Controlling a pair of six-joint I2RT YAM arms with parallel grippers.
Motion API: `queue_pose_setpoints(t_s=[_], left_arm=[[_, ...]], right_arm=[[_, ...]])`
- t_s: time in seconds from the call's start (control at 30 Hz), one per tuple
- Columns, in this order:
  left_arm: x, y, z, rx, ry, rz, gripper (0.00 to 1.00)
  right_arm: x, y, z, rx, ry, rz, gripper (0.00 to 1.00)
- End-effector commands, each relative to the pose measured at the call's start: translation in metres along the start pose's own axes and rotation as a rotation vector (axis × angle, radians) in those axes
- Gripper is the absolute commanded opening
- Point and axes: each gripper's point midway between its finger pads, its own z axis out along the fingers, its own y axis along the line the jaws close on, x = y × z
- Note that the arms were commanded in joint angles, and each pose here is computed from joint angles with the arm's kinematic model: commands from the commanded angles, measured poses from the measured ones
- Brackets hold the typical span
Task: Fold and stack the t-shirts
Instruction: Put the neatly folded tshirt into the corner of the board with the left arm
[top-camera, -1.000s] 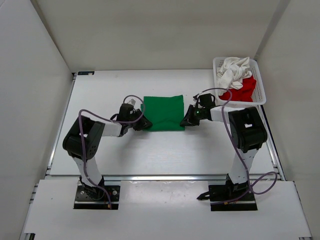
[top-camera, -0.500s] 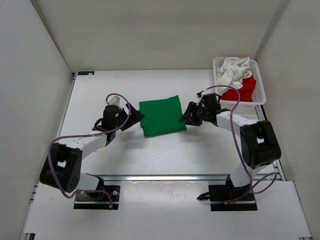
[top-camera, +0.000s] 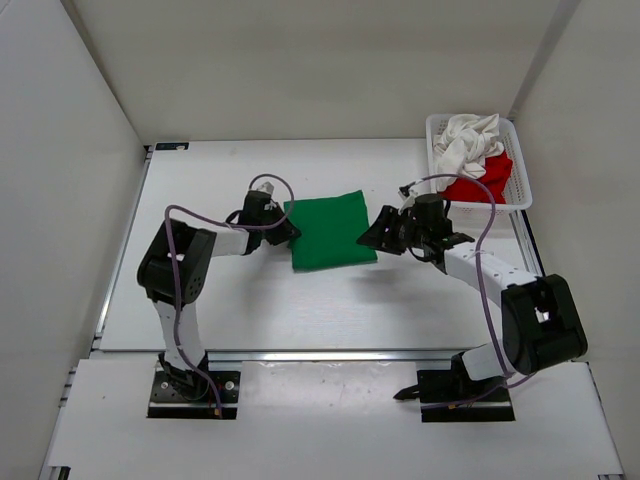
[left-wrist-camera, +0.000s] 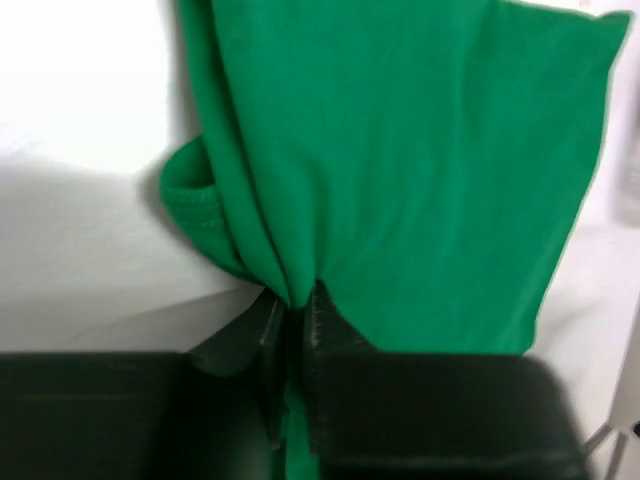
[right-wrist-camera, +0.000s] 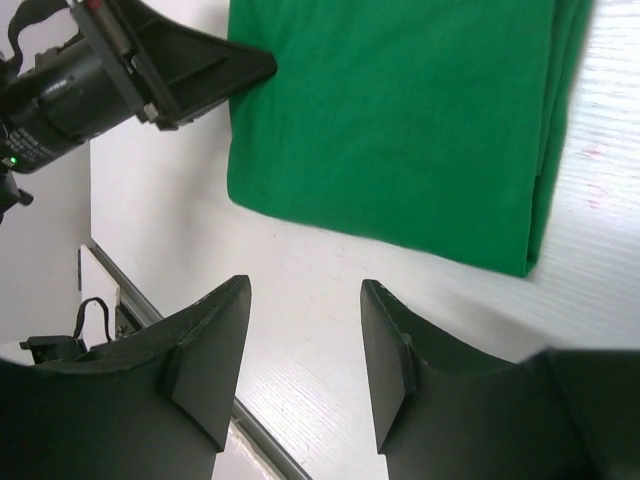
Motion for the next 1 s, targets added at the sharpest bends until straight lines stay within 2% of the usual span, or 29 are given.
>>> queue_pose_setpoints(t_s=[0.0,0.03,0.1,0.13,0.2,0.3,0.37,0.43,0.47,0.5,0.67,0.83,0.97], left_arm=[[0.021,-0.015,0.02,0.014,0.079,0.004,0.07],[0.012,-0.023,0.026,0.019,0.07,0.002,0.0],[-0.031,-0.051,0.032,0.068,-0.009,-0.02,0.0],[-0.041,-0.047,0.035,0.063,-0.017,-0.043,0.0],[-0.092,-0.06,0.029,0.081,-0.095,-0.046,0.0],[-0.161,-0.033,0.009,0.029,-0.202,-0.06,0.0],[-0.202,0.021,-0.015,-0.049,-0.272,-0.135,0.0],[-0.215,0.063,-0.038,-0.098,-0.317,-0.199,0.0],[-0.244,0.091,-0.064,-0.113,-0.408,-0.246,0.0],[-0.245,0.123,-0.074,-0.147,-0.436,-0.297,0.0],[-0.241,0.209,-0.112,-0.227,-0.546,-0.501,0.0],[-0.24,0.254,-0.107,-0.266,-0.597,-0.645,0.0],[-0.264,0.282,-0.099,-0.267,-0.664,-0.759,0.0]], right_arm=[[-0.015,0.005,-0.013,-0.05,-0.071,-0.015,0.46],[-0.013,0.001,-0.012,-0.038,-0.066,-0.009,0.46],[-0.014,-0.006,-0.014,-0.016,-0.074,-0.011,0.46],[-0.015,-0.008,-0.014,-0.012,-0.075,-0.011,0.46],[-0.007,-0.012,-0.01,-0.004,-0.049,-0.006,0.46],[-0.005,-0.012,-0.005,-0.011,-0.035,-0.012,0.46],[0.0,-0.014,-0.002,-0.024,-0.015,-0.004,0.45],[-0.001,-0.012,0.0,-0.043,-0.007,0.001,0.45],[0.001,-0.01,0.002,-0.054,0.001,0.008,0.45],[0.004,-0.011,0.003,-0.057,0.014,0.005,0.45],[0.015,-0.002,0.008,-0.08,0.048,-0.016,0.44],[0.032,0.009,0.013,-0.102,0.102,-0.049,0.44],[0.042,0.013,0.015,-0.111,0.129,-0.053,0.44]])
